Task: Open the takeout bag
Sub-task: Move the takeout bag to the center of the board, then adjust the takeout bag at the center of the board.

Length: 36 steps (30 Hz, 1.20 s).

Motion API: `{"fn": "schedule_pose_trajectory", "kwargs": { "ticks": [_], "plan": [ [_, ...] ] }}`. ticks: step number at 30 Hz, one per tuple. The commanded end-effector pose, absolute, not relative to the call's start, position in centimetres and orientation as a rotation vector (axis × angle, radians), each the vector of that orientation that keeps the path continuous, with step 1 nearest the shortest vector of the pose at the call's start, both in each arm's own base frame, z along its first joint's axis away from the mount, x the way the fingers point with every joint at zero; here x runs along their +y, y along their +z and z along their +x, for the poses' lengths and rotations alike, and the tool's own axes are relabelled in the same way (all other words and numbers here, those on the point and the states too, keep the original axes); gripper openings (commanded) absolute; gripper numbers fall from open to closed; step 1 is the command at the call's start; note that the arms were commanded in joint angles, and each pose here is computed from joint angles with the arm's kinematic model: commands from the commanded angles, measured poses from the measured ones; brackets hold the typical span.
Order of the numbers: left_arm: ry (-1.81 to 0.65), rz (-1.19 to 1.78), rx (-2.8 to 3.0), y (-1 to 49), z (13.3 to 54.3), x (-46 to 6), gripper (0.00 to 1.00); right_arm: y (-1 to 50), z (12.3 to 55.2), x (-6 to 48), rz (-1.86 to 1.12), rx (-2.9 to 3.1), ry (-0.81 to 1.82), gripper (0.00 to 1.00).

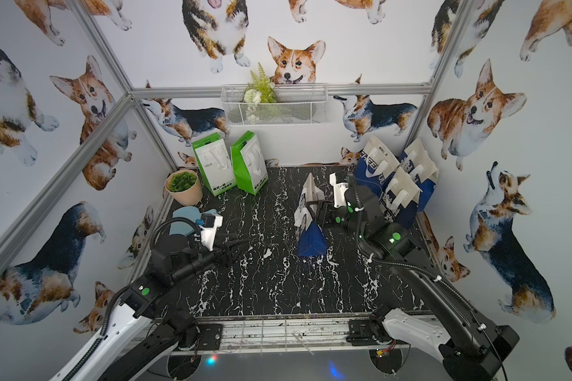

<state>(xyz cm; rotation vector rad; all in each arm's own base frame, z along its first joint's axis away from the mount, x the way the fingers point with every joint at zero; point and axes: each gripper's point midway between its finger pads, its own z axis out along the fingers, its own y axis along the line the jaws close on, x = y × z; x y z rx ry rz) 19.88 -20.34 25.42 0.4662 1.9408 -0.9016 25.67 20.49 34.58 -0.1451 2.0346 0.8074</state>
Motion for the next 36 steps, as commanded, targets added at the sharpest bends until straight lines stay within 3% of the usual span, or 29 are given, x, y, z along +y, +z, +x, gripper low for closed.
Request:
{"fn": "schedule_pose_trajectory", "kwargs": {
  "ticks": [1,4,14,25,36],
  "plan": [
    [-0.802,0.493,1.871,26.4,20.8,-23.6,0.63,36.0,25.5,17.5,-0.153,1.937,0.637,0.62],
    [-0.781,0.579,1.843,26.0,19.1,-28.1,0.64,36.6,24.9,15.6,-0.147,1.891,0.563,0.69],
    [-0.697,0.626,1.938,23.6,17.1,-39.8,0.67,37.0,23.8,11.8,-0.102,1.833,0.406,0.71],
    [-0.389,0.588,1.997,19.3,21.0,-44.3,0.70,36.5,23.3,9.3,-0.099,1.808,0.282,0.73],
    [-0.205,0.474,1.978,18.9,26.5,-43.5,0.70,35.1,23.2,9.3,-0.157,1.838,0.239,0.76]
  ]
}}
